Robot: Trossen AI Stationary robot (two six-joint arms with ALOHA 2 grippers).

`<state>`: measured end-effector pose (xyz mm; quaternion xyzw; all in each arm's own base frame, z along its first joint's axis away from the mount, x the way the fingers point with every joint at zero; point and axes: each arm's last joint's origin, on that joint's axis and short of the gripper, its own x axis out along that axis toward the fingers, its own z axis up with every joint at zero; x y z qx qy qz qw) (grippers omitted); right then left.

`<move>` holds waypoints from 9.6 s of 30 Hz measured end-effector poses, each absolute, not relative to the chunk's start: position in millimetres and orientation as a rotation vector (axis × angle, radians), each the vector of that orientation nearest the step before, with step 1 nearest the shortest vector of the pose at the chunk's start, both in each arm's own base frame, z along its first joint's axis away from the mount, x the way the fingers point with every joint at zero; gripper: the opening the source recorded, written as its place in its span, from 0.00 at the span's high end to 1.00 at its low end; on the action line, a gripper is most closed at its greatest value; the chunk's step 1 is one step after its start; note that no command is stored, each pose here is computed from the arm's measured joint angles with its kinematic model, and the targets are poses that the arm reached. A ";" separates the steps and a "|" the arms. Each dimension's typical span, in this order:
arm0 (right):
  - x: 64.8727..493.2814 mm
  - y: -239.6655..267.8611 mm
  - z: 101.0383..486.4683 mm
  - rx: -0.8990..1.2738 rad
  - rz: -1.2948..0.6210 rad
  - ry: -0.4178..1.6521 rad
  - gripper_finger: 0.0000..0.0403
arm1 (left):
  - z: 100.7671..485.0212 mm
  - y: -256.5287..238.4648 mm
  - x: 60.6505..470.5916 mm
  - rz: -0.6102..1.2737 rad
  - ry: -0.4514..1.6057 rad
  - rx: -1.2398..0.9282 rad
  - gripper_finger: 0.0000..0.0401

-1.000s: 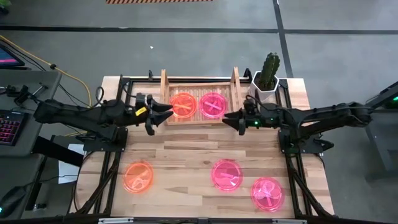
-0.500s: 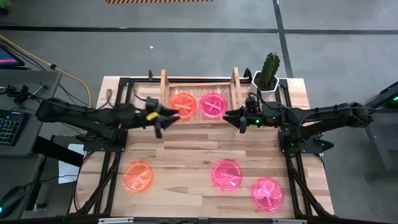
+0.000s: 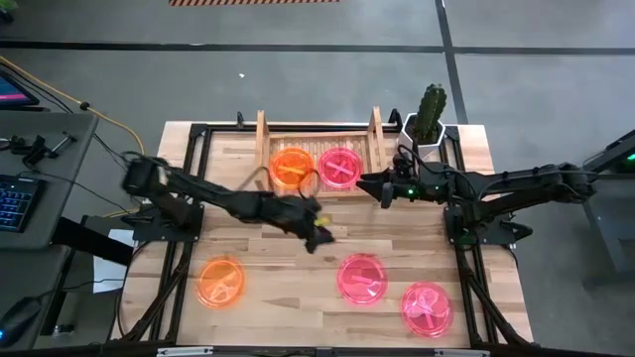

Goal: Place and stack plates onto a shelf
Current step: Stack the pink plate on top of the pink plate, then stack the orange plate on top of the orange plate

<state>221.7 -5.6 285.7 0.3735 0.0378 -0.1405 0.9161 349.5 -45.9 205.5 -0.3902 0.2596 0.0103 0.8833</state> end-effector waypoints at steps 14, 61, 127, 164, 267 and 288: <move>221.0 -5.3 281.8 0.701 -0.290 0.131 0.45 | 136.4 -100.2 412.8 0.119 0.771 -0.925 0.60; 221.5 -2.3 283.1 0.692 -0.241 0.137 0.45 | 172.7 -67.8 419.6 0.199 0.806 -0.649 1.00; 219.2 -5.4 294.8 0.704 -0.307 -0.005 0.45 | 171.5 154.5 357.2 0.887 0.481 -0.832 0.84; 219.6 -4.1 294.8 0.697 -0.261 0.014 0.45 | 356.4 -38.0 299.4 0.261 0.115 -0.308 0.57; 231.0 8.5 289.3 0.671 -0.196 0.031 0.45 | 142.8 -103.9 226.2 -0.577 1.597 0.138 1.00; 230.9 8.5 288.6 0.655 -0.198 0.040 0.45 | 292.2 -16.3 284.5 -0.109 0.978 -0.393 1.00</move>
